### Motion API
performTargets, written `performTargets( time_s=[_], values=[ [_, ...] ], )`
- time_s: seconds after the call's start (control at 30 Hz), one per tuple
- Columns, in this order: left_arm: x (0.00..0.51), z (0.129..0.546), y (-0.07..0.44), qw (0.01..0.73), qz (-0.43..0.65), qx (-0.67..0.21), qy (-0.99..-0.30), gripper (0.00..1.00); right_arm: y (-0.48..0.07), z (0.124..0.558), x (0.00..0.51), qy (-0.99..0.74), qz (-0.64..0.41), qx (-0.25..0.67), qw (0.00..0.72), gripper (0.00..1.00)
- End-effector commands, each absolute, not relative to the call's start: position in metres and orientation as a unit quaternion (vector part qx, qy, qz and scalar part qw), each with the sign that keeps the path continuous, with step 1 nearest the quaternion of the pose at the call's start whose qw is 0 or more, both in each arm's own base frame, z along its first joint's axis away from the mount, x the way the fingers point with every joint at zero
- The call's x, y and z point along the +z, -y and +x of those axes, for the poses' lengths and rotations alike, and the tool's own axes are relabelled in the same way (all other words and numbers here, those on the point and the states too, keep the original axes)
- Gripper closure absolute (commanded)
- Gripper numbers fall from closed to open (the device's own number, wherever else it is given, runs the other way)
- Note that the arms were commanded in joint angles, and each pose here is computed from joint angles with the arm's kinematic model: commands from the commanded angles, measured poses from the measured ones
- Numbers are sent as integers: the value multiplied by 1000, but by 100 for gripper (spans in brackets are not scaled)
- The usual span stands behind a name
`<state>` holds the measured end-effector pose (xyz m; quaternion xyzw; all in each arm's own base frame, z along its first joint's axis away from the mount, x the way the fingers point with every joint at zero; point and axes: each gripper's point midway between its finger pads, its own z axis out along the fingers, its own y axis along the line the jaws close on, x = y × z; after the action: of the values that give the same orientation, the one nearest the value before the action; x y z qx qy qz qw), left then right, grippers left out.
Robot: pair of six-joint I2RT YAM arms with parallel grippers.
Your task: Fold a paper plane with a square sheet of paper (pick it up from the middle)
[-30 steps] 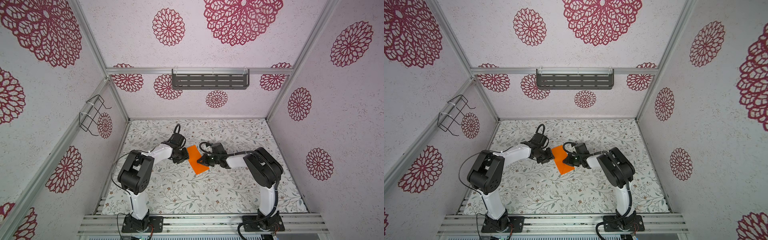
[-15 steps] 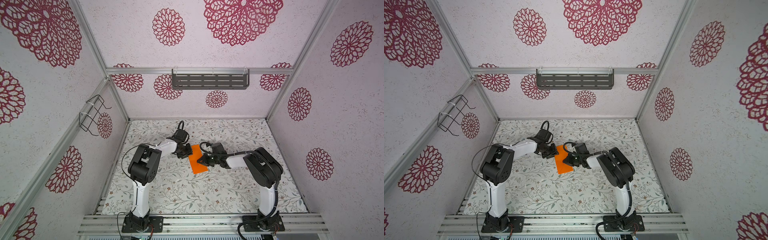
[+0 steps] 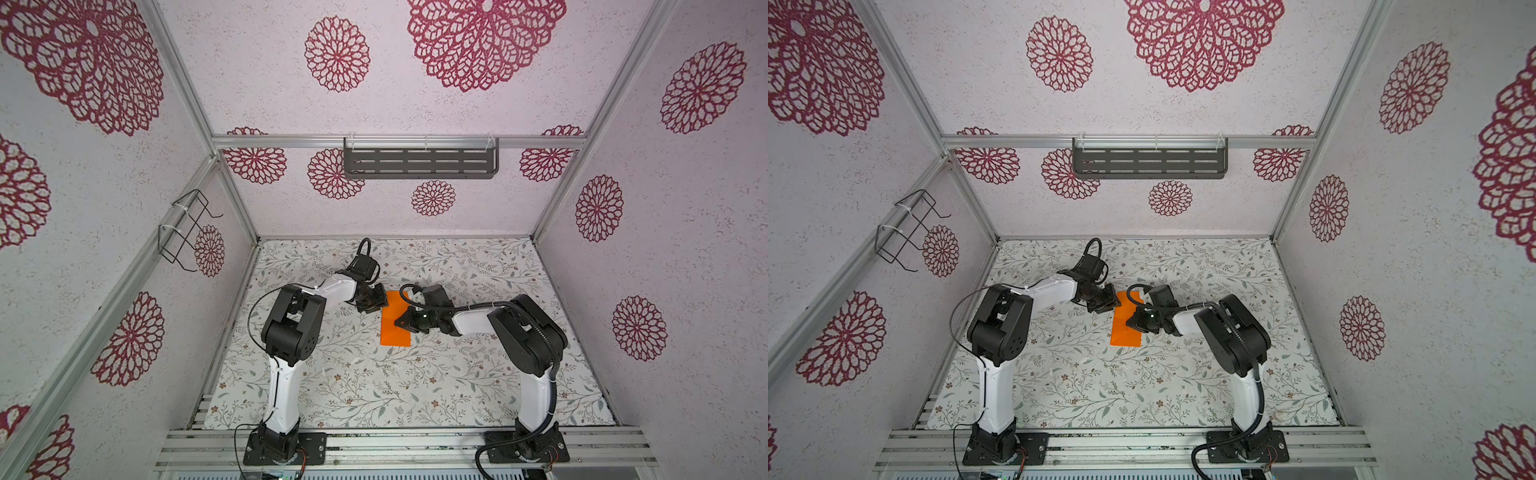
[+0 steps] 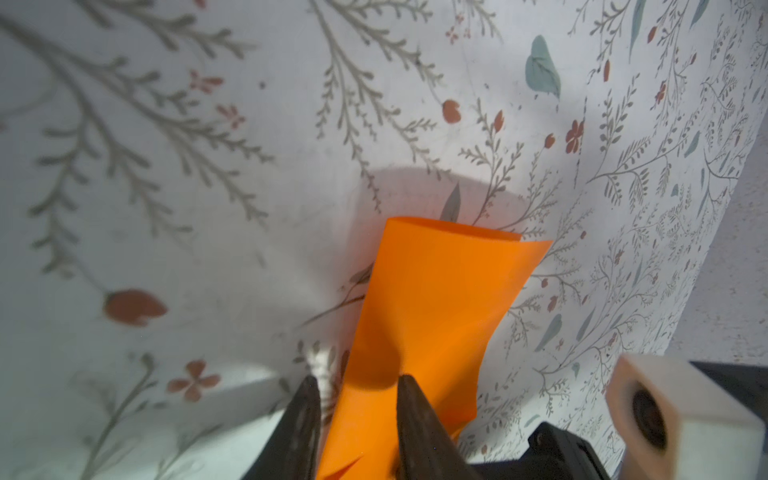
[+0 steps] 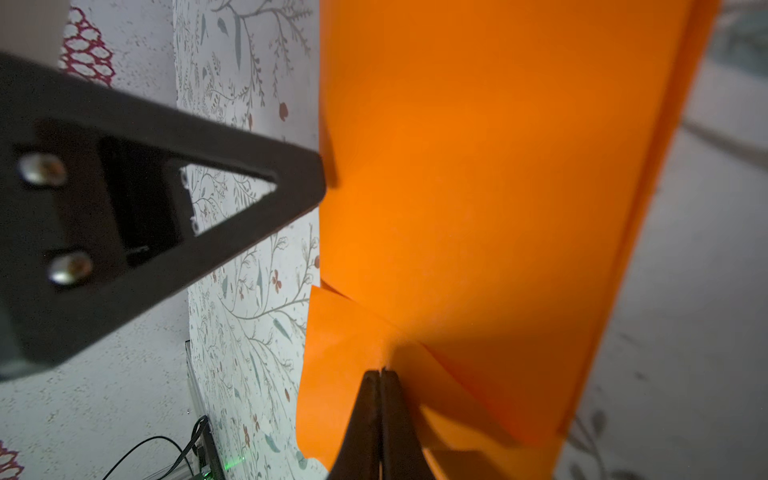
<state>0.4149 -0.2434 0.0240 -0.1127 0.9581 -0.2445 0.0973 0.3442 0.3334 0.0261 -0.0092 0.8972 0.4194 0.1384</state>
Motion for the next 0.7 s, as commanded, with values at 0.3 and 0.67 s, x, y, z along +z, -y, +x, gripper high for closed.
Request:
performTargets(
  time_s=[0.3, 0.67],
  values=[
    [60, 345, 265, 66, -128, -309, -940, 73, -323, 342, 18, -911, 17, 392, 126, 95],
    [27, 320, 264, 4, -102, -266, -959, 97, -321, 343, 16, -915, 22, 382, 123, 96]
  ],
)
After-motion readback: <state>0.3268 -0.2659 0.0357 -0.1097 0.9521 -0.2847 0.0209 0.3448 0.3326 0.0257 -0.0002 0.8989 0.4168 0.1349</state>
